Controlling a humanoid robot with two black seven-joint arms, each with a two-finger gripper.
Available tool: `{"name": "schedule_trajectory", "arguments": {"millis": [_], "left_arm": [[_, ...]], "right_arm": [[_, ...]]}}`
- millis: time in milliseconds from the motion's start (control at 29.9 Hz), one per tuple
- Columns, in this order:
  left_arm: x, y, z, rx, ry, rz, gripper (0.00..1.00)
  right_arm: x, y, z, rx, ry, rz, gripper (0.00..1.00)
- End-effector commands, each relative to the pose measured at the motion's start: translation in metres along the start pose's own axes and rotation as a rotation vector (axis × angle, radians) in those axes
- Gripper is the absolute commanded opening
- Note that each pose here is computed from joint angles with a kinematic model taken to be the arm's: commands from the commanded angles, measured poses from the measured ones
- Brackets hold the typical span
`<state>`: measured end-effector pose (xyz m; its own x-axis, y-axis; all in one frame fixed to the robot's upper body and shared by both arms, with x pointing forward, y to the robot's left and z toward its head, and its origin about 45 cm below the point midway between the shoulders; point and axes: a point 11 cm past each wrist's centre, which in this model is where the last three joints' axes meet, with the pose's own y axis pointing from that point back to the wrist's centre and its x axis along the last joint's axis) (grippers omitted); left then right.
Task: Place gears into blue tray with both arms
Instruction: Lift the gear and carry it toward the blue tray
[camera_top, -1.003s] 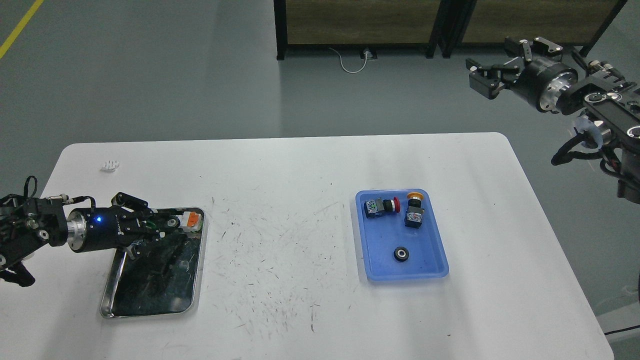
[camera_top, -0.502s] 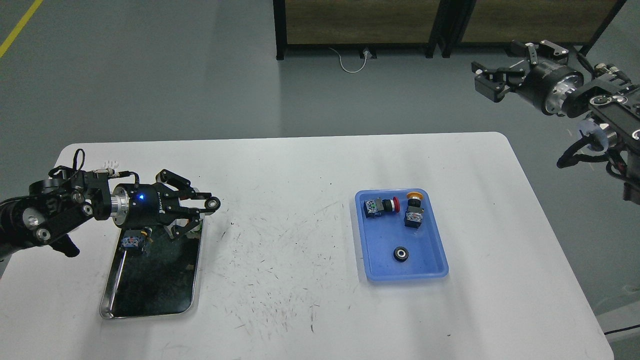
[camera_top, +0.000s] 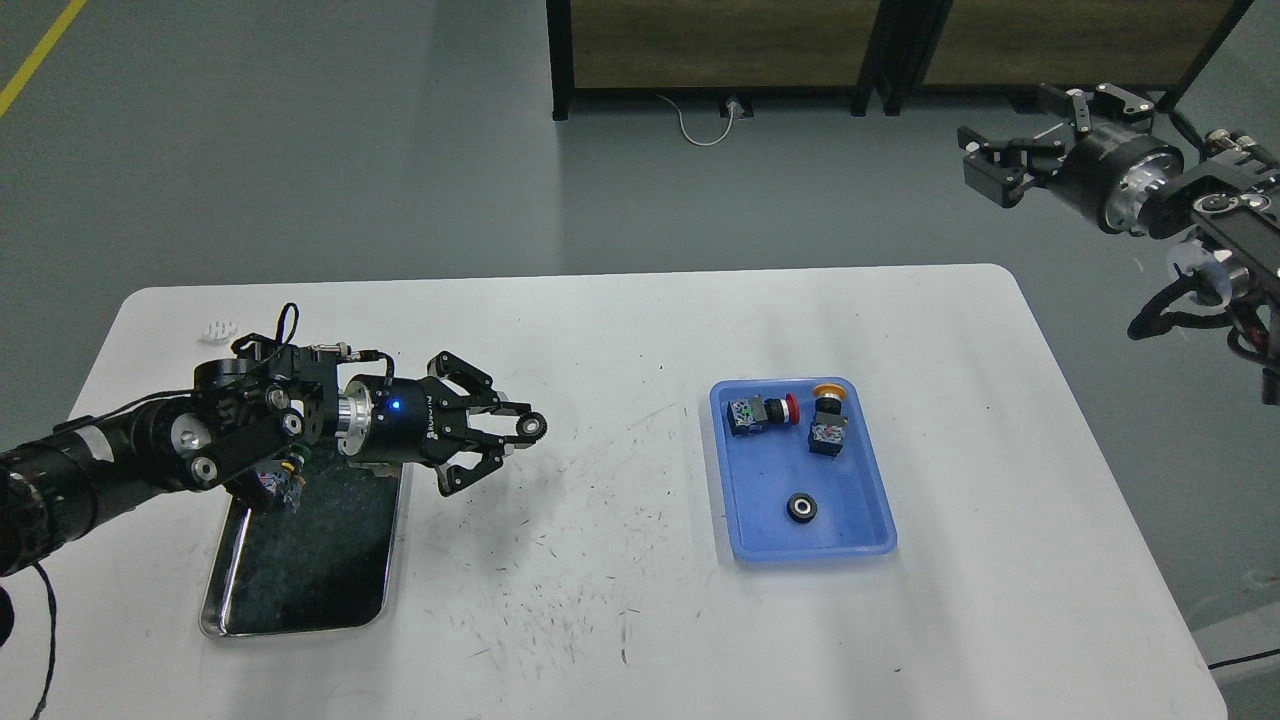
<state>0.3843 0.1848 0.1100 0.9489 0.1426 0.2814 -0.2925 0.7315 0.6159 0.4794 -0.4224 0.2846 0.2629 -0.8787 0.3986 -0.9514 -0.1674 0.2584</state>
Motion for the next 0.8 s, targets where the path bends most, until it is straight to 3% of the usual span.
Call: {"name": "schedule_trajectory", "arguments": {"millis": [0,769], "left_arm": [[-0.008,-0.015,0.013,-0.028,-0.011,-0.029,0.22],[-0.065,-0.072,0.050,-0.084,-0.065,-0.199,0.22]], "right_arm": [[0.001,0.000,0.001,-0.004,0.002,0.002,0.89],[-0.012,-0.006,0.012,-0.031,0.006,-0.016,0.89]]}}
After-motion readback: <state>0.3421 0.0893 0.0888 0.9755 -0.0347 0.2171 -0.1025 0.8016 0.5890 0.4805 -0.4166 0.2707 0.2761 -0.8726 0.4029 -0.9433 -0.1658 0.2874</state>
